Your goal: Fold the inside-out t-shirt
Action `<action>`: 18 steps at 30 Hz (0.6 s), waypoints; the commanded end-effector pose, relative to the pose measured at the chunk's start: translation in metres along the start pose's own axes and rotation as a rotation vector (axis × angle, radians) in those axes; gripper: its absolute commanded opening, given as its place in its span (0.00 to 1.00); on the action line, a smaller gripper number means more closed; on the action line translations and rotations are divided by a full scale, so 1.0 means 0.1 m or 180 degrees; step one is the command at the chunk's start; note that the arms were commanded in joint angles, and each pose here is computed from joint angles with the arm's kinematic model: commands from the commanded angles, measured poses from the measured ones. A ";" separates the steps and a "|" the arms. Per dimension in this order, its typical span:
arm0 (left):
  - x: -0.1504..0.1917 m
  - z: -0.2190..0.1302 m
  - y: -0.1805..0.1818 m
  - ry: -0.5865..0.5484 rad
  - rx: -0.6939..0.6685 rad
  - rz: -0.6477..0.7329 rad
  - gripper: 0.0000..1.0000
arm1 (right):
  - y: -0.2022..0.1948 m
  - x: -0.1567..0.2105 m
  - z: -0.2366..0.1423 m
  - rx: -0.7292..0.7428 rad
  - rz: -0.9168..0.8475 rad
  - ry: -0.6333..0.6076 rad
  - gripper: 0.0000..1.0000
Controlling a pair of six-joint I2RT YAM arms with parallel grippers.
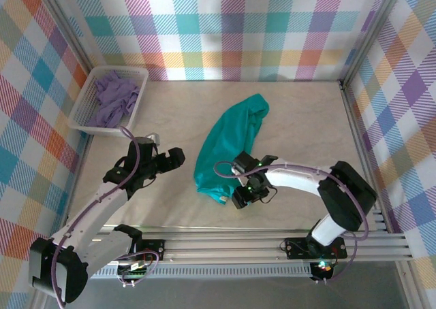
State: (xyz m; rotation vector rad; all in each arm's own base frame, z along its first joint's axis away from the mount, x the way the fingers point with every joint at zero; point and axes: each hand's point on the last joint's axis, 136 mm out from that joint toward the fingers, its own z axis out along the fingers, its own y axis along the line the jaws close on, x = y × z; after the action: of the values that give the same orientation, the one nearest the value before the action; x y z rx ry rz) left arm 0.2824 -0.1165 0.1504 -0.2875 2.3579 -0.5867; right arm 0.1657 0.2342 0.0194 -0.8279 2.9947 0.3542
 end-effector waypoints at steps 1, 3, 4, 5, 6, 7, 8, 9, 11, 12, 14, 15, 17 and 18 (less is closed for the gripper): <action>0.06 0.00 0.02 0.0030 -0.0011 0.0101 0.94 | 0.06 -0.19 0.03 -0.0013 -0.0052 -0.0120 0.38; 0.10 0.01 0.01 0.0075 0.0015 0.0108 0.94 | 0.05 -0.24 -0.12 0.0066 -0.0115 -0.0164 0.18; 0.14 0.02 -0.01 0.0117 0.0063 0.0127 0.93 | 0.04 -0.29 -0.29 0.0092 -0.0157 -0.0250 0.10; 0.18 0.03 -0.04 0.0133 0.0137 0.0150 0.93 | 0.08 -0.37 -0.51 0.0016 -0.0167 -0.0411 0.05; 0.21 0.04 -0.07 0.0136 0.0213 0.0169 0.92 | 0.14 -0.46 -0.74 -0.0145 -0.0160 -0.0591 0.01; 0.24 0.05 -0.13 0.0093 0.0351 0.0193 0.92 | 0.26 -0.59 -1.03 -0.0454 -0.0138 -0.0857 0.00; 0.26 0.05 -0.20 0.0058 0.0508 0.0211 0.91 | 0.42 -0.73 -1.35 -0.0854 -0.0128 -0.1150 0.00; 0.27 0.04 -0.27 0.0016 0.0645 0.0239 0.91 | 0.53 -0.84 -1.61 -0.1169 -0.0107 -0.1378 0.00; 0.30 0.02 -0.40 -0.0087 0.0887 0.0303 0.91 | 0.72 -1.04 -2.12 -0.1676 -0.0125 -0.1756 0.00; 0.31 0.01 -0.43 -0.0130 0.0942 0.0332 0.91 | 0.76 -1.11 -2.28 -0.1757 -0.0145 -0.1862 0.00; 0.35 -0.02 -0.50 -0.0187 0.1050 0.0414 0.91 | 0.81 -1.26 -2.55 -0.1831 -0.0208 -0.2082 0.00; 0.37 -0.03 -0.53 -0.0210 0.1098 0.0453 0.91 | 0.79 -1.34 -2.64 -0.1847 -0.0190 -0.2163 0.00; 0.43 -0.07 -0.60 -0.0252 0.1213 0.0544 0.91 | 0.67 -1.51 -2.82 -0.1836 -0.0096 -0.2368 0.00; 0.48 -0.08 -0.65 -0.0256 0.1285 0.0623 0.91 | 0.59 -1.60 -2.89 -0.1821 -0.0029 -0.2462 0.00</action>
State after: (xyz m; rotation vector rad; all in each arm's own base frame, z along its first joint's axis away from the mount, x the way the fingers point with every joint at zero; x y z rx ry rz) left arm 0.2464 -0.1695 0.1357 -0.0090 2.2334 -0.8409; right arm 0.2693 0.2980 0.3175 -0.5836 2.1852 1.1511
